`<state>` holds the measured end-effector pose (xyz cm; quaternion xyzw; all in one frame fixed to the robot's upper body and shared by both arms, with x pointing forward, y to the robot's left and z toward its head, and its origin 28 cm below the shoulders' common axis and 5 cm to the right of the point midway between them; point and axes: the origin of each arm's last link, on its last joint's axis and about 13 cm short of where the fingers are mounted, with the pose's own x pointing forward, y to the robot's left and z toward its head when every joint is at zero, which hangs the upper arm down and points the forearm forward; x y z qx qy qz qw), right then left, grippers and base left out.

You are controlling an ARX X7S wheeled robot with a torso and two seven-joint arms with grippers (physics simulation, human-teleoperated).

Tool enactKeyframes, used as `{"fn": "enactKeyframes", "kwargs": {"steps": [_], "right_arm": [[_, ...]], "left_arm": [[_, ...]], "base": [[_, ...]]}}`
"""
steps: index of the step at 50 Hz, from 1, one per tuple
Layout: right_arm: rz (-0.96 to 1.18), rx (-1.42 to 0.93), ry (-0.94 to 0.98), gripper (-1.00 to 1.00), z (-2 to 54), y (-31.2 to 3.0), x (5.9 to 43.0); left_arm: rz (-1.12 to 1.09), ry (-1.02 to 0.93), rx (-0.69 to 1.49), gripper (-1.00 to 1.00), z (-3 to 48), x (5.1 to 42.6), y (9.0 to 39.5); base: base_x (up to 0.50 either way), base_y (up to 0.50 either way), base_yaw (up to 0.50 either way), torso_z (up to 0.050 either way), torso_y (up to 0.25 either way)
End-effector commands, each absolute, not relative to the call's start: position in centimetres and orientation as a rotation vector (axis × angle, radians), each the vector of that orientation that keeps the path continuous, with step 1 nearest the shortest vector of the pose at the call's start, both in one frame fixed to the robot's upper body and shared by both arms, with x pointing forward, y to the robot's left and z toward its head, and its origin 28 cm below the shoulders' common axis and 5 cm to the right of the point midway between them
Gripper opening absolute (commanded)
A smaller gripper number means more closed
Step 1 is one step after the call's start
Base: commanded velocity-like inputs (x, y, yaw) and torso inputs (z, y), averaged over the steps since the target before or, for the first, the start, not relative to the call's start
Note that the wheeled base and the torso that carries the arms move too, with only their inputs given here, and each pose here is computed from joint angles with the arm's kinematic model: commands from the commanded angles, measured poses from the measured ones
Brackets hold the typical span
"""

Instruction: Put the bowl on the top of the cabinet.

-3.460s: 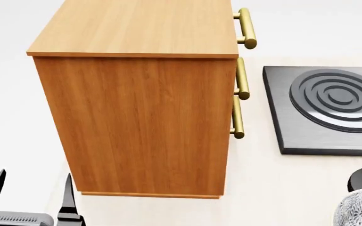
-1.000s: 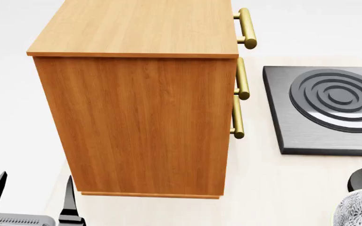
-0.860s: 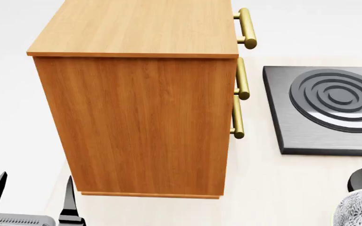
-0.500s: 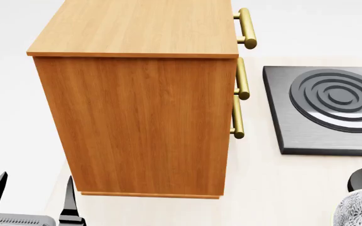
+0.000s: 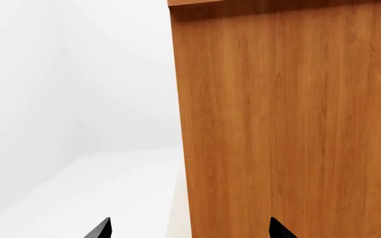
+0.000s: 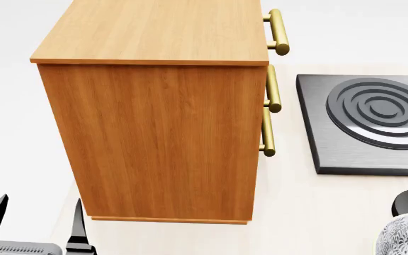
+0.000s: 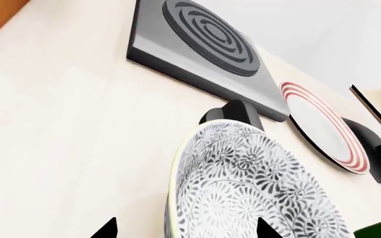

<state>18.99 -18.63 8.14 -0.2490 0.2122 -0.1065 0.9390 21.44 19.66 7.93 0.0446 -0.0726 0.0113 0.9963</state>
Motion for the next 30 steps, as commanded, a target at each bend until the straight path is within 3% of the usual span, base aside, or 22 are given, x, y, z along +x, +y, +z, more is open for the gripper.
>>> {"fn": "enactKeyframes", "kwargs": {"steps": [1,30], "right_arm": [[-0.219,-0.509,0.435,1.00,8.00,-18.68,19.05],[-0.221,-0.516,0.448,1.00,7.54,-18.77,19.25]], "left_arm": [[0.023,-0.145,0.089,1.00,7.95,21.42,19.66],[0.023,-0.145,0.091,1.00,7.88,21.39,19.67]], "base": [[0.00,0.00,0.00,0.000,0.000],[0.00,0.00,0.00,0.000,0.000]]}}
